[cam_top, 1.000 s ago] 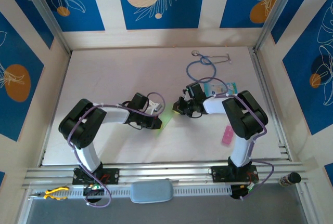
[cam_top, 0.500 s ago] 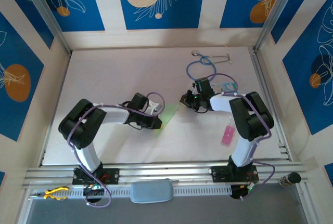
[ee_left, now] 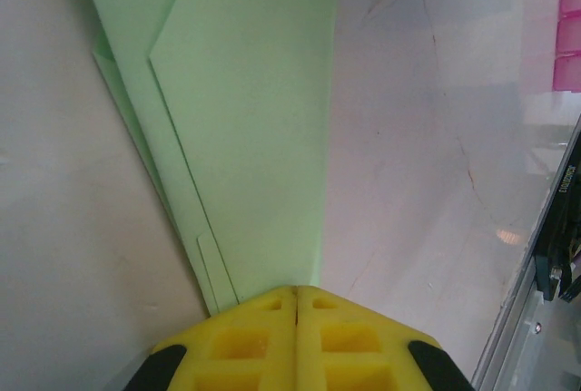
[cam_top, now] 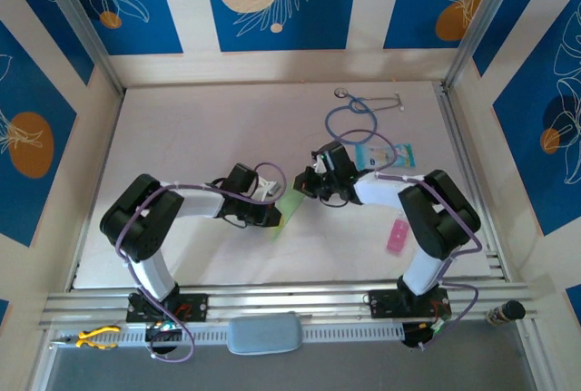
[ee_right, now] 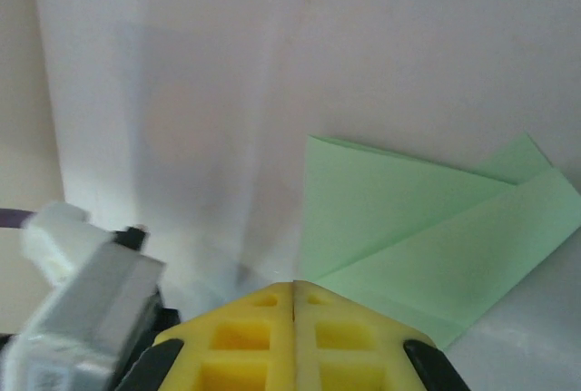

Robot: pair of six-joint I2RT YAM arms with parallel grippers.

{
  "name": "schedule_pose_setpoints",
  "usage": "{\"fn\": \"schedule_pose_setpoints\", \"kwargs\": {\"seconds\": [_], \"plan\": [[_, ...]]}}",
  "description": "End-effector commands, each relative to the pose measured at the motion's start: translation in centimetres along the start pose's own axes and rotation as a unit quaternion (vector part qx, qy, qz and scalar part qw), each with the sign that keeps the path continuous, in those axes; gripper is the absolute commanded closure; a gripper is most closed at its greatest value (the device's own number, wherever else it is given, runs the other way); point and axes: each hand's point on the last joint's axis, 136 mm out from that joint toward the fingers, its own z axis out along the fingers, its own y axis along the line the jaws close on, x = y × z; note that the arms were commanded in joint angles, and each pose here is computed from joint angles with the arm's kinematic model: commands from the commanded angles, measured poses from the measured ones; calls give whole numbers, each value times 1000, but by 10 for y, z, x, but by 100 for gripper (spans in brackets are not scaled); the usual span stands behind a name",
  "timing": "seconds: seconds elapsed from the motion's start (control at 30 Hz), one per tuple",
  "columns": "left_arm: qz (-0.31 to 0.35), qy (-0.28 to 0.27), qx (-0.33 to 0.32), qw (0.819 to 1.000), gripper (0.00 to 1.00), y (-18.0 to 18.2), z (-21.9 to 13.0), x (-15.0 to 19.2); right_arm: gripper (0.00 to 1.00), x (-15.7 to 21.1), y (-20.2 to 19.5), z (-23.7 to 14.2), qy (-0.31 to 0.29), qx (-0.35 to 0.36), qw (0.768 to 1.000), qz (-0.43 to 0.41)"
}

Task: Fold a paper plane with a square sheet of paper (pick it up from the middle)
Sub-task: Fold the wing for the fifth time at the center of the table.

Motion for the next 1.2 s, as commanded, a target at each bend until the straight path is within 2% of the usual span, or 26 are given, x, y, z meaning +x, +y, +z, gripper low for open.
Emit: {"fn": "schedule_pose_setpoints", "kwargs": {"seconds": [0.0,0.13,0.37,0.57,0.7,0.83,1.0,1.17], "plan": [[-68,74,-52,994,100,28,4,52,96,5,-24,11,28,39,998,30],[-65,77,-53,993,100,28,5,51,96,-8,-44,14,13,62,997,52],[-67,76,-55,993,100,29,5,51,95,-48,-63,-1,-28,62,995,76],[-73,71,-52,993,100,28,5,50,94,-65,-42,-20,-49,29,997,55],[-76,61,-48,994,100,25,4,48,94,-52,-15,-31,-56,6,998,28],[-75,59,-46,994,100,24,3,47,95,-16,5,-15,-19,-11,1000,13],[-72,57,-47,995,100,23,1,47,97,17,4,6,16,1,1000,10],[-70,57,-46,995,100,22,1,47,99,34,-8,17,35,14,999,19]]}}
